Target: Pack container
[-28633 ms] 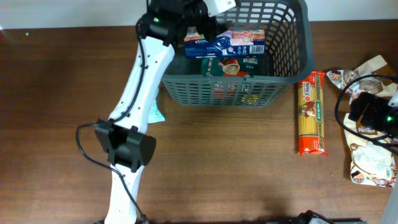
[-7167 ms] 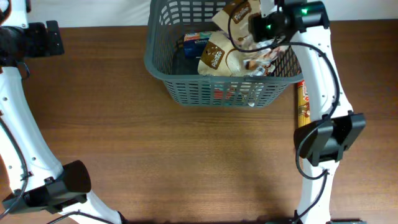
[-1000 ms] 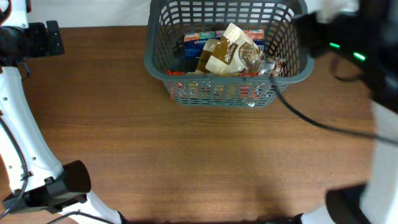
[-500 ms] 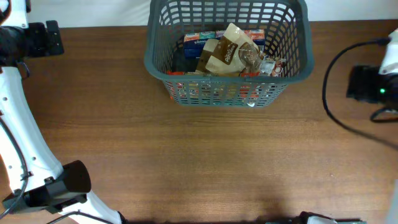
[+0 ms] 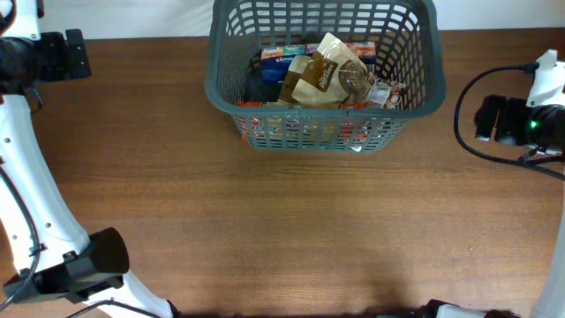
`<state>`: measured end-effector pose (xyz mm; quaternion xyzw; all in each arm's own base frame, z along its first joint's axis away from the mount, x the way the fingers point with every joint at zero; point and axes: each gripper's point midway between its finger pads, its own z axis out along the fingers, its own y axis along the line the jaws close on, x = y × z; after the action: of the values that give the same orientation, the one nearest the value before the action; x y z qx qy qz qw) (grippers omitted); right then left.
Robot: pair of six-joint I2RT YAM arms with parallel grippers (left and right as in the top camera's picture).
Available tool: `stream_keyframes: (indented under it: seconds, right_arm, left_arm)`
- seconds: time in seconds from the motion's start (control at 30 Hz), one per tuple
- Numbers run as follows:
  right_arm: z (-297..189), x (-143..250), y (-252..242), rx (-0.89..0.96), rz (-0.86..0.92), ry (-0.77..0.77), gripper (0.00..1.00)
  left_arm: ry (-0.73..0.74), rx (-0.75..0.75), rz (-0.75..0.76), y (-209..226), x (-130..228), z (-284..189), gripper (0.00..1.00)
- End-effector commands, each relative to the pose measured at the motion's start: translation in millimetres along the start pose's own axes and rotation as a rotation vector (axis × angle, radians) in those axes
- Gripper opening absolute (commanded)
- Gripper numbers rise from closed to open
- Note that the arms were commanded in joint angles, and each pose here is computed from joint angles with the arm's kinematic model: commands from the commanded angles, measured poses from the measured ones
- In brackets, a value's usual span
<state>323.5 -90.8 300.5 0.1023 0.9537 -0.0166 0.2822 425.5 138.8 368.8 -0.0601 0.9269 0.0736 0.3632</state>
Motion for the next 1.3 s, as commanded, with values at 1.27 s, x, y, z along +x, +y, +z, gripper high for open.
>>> stream_keyframes:
  seconds: [1.27]
  right_arm:
    - [-4.0, 134.7, 53.0, -0.127, -0.158, -0.698, 0.99]
  left_arm:
    - [0.003, -0.007, -0.017, 3.2, 0.7, 1.7, 0.99]
